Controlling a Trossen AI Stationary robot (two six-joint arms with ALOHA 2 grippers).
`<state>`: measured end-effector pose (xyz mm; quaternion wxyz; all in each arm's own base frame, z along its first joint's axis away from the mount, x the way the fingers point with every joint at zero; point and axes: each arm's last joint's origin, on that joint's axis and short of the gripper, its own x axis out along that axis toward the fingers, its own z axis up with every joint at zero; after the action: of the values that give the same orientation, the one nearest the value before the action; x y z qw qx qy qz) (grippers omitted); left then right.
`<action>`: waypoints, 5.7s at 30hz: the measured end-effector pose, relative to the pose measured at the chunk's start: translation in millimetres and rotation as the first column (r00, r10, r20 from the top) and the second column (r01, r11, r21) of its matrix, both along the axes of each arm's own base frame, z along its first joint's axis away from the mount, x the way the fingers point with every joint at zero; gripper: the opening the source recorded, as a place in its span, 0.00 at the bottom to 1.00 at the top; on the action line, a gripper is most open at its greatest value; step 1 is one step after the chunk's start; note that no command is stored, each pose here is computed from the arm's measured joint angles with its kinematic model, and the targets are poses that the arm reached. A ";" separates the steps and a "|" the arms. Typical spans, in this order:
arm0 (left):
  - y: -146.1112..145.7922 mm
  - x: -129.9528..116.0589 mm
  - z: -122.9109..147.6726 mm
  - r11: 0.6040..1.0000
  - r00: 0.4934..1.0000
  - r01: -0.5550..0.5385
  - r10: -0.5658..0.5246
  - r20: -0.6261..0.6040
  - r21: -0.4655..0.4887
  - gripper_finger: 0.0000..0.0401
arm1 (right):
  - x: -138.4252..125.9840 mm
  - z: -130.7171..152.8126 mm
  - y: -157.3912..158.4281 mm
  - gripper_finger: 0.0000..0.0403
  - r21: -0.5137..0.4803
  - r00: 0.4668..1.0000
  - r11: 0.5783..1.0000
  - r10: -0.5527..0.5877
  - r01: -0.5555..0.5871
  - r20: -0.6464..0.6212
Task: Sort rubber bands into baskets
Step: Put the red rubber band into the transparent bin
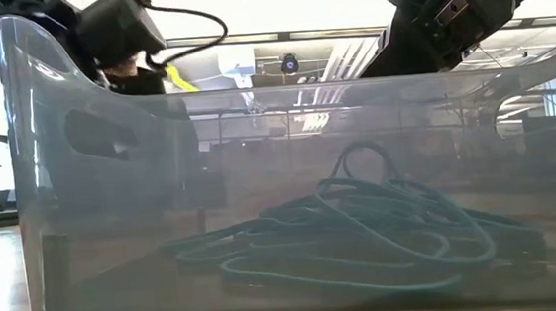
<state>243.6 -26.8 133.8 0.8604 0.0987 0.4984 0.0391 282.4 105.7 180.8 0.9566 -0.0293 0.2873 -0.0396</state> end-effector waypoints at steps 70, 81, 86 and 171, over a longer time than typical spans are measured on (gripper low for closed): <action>40.5 86.5 101.2 0.995 0.924 -0.053 0.079 0.374 -0.080 0.00 | 0.1 0.1 0.0 0.00 -0.001 1.000 1.000 -0.001 0.001 0.001; 48.3 106.6 87.5 0.993 0.927 0.015 0.030 0.374 -0.117 0.07 | -0.2 -0.3 -0.1 0.00 0.001 1.000 1.000 -0.003 0.003 -0.004; 43.8 106.6 87.8 0.994 0.928 0.036 0.006 0.372 -0.106 0.19 | -0.4 -0.5 -0.2 0.00 0.002 1.000 1.000 -0.004 0.004 -0.006; 28.6 -16.3 -24.6 0.956 0.897 -0.226 0.279 0.343 -0.187 0.38 | 2.4 -0.4 -7.5 0.00 -0.004 1.000 1.000 -0.026 0.025 -0.006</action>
<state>227.3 1.8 109.2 0.9305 -0.0376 0.3394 0.1325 284.8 98.2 180.4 0.9550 -0.0276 0.2905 -0.0523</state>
